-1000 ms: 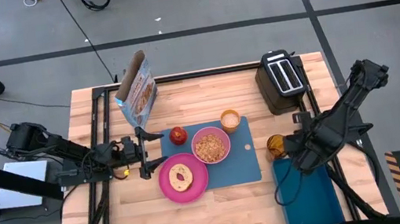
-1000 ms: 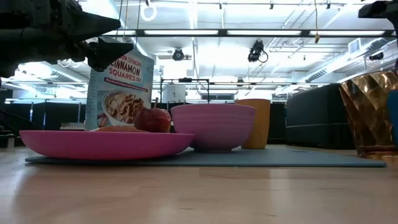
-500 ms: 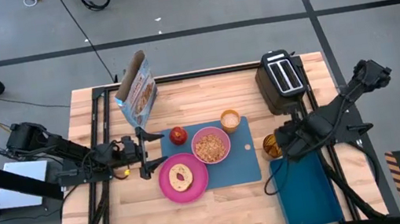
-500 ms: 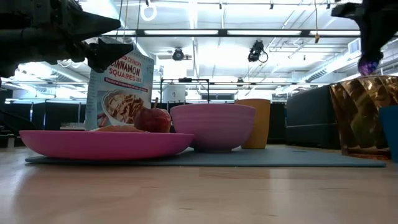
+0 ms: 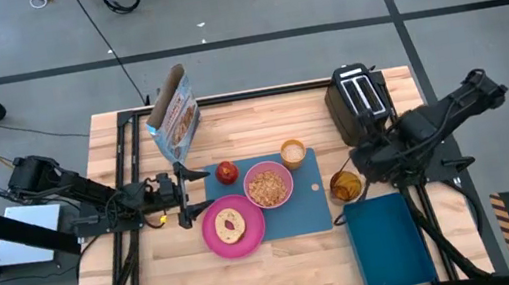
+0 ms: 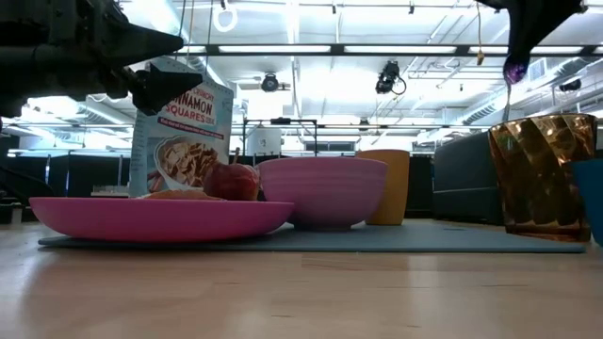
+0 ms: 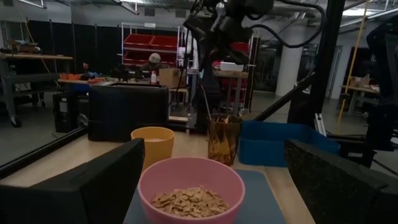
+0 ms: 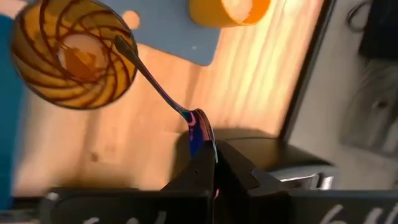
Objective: Arrange a breakfast setting
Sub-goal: Put the purple spoon on the blue placemat to the left of the pink bowl
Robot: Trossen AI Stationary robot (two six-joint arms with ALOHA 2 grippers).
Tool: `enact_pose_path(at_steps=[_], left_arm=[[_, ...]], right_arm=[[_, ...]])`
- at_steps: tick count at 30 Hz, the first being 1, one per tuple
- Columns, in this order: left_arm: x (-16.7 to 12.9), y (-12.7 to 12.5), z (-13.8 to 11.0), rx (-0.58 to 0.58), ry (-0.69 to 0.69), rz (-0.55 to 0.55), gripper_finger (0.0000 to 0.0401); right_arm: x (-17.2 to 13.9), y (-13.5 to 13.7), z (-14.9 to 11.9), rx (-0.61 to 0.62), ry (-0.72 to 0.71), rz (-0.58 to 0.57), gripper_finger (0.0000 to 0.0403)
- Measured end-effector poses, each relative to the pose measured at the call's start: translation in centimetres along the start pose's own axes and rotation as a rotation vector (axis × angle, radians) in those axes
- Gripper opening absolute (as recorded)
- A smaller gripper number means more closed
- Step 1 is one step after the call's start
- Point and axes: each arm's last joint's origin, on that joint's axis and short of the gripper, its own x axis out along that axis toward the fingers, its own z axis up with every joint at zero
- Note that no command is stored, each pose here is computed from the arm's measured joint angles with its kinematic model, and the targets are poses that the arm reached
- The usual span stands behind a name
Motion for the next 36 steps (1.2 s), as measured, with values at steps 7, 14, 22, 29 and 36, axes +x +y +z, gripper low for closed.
enact_pose_path(at_steps=[7, 14, 22, 29, 36], left_arm=[[0.0, 0.0, 0.0, -0.037, 0.004, 0.000, 0.0391], [0.1, 0.0, 0.0, -0.046, 0.001, 0.001, 0.0391], [1.4, -0.5, 0.8, 0.005, -0.004, 0.000, 0.0391], [1.6, -0.6, 0.9, 0.006, 0.002, -0.010, 0.0391], [1.6, -0.7, 0.9, 0.000, 0.001, -0.030, 0.0391]], right_arm=[[-2.0, -2.0, -1.5, -0.151, -0.088, -0.135, 0.0012], [-4.8, -3.9, -1.4, -0.150, -0.190, -0.162, 0.0012], [-2.1, -2.8, 3.8, -0.296, -0.178, -0.183, 0.0012], [0.1, -1.5, 6.6, -0.453, -0.102, -0.118, 0.0012], [0.9, -1.0, 5.9, -0.441, 0.050, -0.073, 0.0012]])
